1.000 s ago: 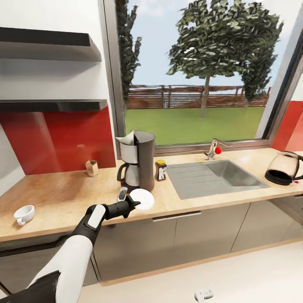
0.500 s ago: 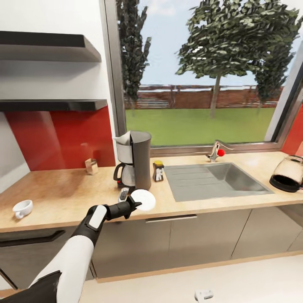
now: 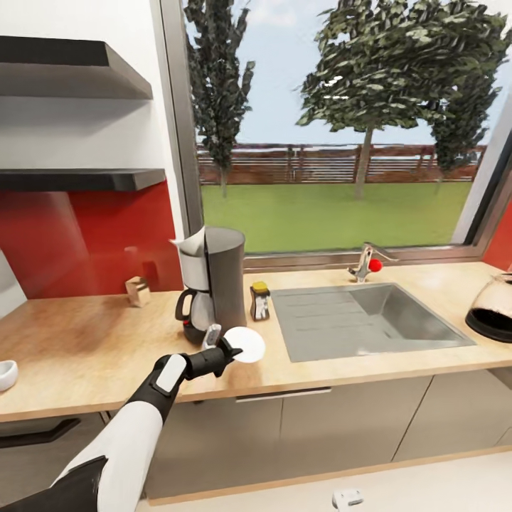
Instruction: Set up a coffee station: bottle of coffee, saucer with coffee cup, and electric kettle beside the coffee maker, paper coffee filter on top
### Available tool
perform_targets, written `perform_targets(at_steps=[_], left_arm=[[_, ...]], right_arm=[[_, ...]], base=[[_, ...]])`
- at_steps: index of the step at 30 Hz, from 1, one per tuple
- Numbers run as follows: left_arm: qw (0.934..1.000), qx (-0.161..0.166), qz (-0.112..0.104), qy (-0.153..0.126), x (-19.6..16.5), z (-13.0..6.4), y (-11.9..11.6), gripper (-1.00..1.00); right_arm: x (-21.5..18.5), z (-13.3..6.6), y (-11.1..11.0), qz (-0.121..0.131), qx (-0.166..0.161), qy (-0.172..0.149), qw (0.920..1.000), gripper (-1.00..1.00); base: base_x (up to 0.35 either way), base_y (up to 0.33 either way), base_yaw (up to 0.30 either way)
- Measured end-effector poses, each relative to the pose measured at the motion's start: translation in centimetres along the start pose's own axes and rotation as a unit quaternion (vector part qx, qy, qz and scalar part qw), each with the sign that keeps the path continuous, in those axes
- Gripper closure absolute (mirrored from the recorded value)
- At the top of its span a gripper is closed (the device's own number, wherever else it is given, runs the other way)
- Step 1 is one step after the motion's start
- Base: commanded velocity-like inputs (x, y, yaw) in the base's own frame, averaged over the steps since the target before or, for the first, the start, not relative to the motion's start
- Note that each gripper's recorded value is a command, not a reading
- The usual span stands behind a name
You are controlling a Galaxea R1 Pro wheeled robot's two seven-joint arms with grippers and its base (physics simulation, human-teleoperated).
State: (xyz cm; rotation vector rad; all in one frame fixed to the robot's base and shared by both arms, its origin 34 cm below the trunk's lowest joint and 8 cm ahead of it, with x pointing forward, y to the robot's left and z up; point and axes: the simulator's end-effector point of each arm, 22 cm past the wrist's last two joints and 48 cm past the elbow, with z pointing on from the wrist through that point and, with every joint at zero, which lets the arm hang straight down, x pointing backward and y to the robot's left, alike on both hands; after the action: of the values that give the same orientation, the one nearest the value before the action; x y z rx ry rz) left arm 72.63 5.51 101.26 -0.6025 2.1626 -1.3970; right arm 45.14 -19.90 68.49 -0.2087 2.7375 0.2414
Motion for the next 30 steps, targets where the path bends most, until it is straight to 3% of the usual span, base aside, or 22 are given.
perform_targets(at_steps=[10, 15, 24, 30], left_arm=[[0.9999, -0.001, -0.010, 0.013, 1.2, 0.4, 0.6, 1.00], [0.9998, -0.001, -0.012, 0.015, 1.4, 0.5, 0.7, 1.00], [0.9984, -0.013, -0.037, 0.040, 3.9, 1.2, 2.4, 1.00], [0.9973, -0.023, -0.054, 0.043, 5.0, 0.8, 4.4, 1.00]], right_arm=[[0.0, 0.0, 0.0, 0.000, 0.000, 0.000, 1.0000, -1.00], [0.0, 0.0, 0.0, 0.000, 0.000, 0.000, 1.0000, -1.00], [0.0, 0.0, -0.1, 0.001, 0.001, 0.000, 1.0000, -1.00], [0.0, 0.0, -0.1, 0.000, 0.001, 0.000, 1.0000, -1.00]], base=[[0.026, -0.005, 0.000], [0.000, -0.204, 0.000], [0.003, -0.030, 0.000], [0.185, 0.000, 0.000]])
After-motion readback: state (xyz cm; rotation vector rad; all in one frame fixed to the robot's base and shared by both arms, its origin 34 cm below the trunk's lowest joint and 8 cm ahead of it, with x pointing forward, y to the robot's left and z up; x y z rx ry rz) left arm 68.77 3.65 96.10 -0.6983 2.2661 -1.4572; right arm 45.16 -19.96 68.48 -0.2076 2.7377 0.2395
